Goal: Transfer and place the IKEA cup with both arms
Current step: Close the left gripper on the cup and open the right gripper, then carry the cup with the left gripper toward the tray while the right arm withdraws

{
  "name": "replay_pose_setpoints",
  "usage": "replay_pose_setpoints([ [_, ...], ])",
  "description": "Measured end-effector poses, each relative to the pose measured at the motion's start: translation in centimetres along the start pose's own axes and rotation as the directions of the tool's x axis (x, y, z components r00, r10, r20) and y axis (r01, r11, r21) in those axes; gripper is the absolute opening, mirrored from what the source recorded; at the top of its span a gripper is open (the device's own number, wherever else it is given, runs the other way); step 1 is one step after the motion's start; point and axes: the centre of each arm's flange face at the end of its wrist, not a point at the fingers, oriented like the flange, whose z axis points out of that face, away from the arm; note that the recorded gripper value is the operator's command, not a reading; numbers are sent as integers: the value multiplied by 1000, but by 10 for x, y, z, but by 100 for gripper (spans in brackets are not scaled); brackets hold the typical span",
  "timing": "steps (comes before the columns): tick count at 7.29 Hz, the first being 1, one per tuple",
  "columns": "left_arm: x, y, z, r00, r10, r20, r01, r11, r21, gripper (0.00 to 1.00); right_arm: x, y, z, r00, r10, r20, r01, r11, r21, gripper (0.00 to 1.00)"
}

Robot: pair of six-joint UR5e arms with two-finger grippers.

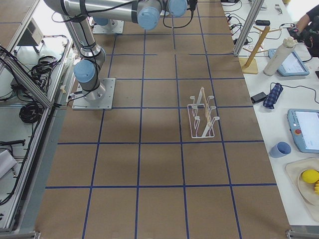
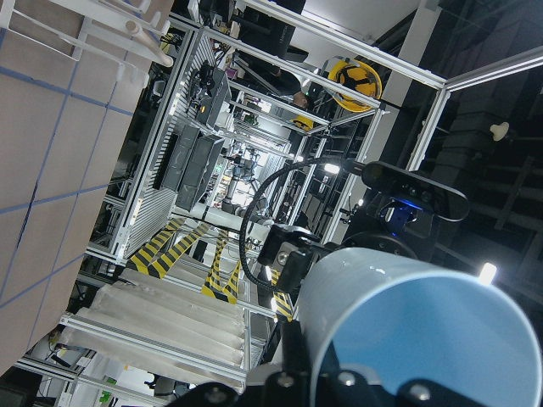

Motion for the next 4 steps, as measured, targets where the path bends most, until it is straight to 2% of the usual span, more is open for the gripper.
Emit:
replay_pose_setpoints([
  [1,1,-3,-7,1000,1,3,-1,1000,13,0,3,-4,-7,999,2,-35,-2,1000,13,100],
  [2,2,-7,-20,999,3,33,-4,999,34,0,9,-6,-15,997,15,-75,-13,1000,23,100],
  [3,1,-11,-38,995,4,104,-11,998,62,0,12,-7,-20,994,22,-106,-19,999,29,100],
  [4,-2,-17,-61,980,0,199,-20,995,96,0,16,-4,-23,985,22,-168,-19,1000,19,100],
])
